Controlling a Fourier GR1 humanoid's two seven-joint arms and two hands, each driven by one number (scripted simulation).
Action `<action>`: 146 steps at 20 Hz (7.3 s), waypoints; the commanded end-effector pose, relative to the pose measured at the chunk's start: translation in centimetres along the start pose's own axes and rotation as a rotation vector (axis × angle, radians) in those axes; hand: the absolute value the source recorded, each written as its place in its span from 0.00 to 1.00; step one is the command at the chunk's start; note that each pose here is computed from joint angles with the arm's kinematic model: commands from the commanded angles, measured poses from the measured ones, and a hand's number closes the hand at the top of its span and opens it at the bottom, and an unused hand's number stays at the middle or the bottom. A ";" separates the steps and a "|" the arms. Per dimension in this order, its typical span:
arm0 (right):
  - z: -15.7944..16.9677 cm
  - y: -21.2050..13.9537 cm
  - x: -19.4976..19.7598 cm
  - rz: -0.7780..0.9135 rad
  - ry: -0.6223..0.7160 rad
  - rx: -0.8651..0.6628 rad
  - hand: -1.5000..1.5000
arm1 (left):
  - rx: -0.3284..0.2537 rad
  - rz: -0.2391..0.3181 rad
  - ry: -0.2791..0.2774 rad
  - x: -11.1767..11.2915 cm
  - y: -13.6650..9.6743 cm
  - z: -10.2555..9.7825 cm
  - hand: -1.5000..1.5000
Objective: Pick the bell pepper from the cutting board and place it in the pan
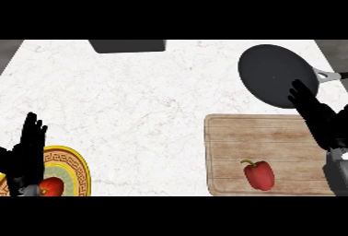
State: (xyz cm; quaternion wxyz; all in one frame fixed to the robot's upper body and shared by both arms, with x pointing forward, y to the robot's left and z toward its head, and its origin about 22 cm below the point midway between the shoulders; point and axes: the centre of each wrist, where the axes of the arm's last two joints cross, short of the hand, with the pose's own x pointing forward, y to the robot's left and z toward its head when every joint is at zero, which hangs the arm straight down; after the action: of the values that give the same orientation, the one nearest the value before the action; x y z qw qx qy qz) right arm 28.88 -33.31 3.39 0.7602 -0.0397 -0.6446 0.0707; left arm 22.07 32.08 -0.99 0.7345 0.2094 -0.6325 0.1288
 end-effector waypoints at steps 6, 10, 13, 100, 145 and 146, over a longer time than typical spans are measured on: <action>-1.2 0.6 6.0 0.293 -0.084 0.013 0.00 | -0.504 -0.230 -0.236 7.1 -5.5 -0.4 0.50; 1.3 -0.5 4.2 0.765 -0.152 -0.221 1.00 | -0.552 -0.183 -0.160 5.8 -6.5 0.1 0.50; 5.0 1.8 -0.6 0.655 -0.198 -0.298 0.00 | -0.588 -0.189 -0.155 6.3 -5.2 -0.1 0.50; 15.3 15.4 13.2 1.073 -0.465 -0.100 1.00 | -0.603 -0.174 -0.140 7.4 -7.6 -0.5 0.50; -11.7 -2.7 3.3 0.830 -0.391 -0.451 1.00 | -0.655 -0.196 -0.185 8.5 -9.3 -0.1 0.50; -11.3 -5.0 4.2 0.820 -0.376 -0.469 1.00 | -0.659 -0.187 -0.195 8.0 -7.9 -1.5 0.50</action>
State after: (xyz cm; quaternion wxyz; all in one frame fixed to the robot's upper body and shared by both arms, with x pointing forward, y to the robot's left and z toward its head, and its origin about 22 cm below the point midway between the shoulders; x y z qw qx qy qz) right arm 40.93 -35.46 6.29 0.5118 -0.4433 -0.6987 0.2309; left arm 27.76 24.36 5.39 0.7113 0.0352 -0.6813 -0.1693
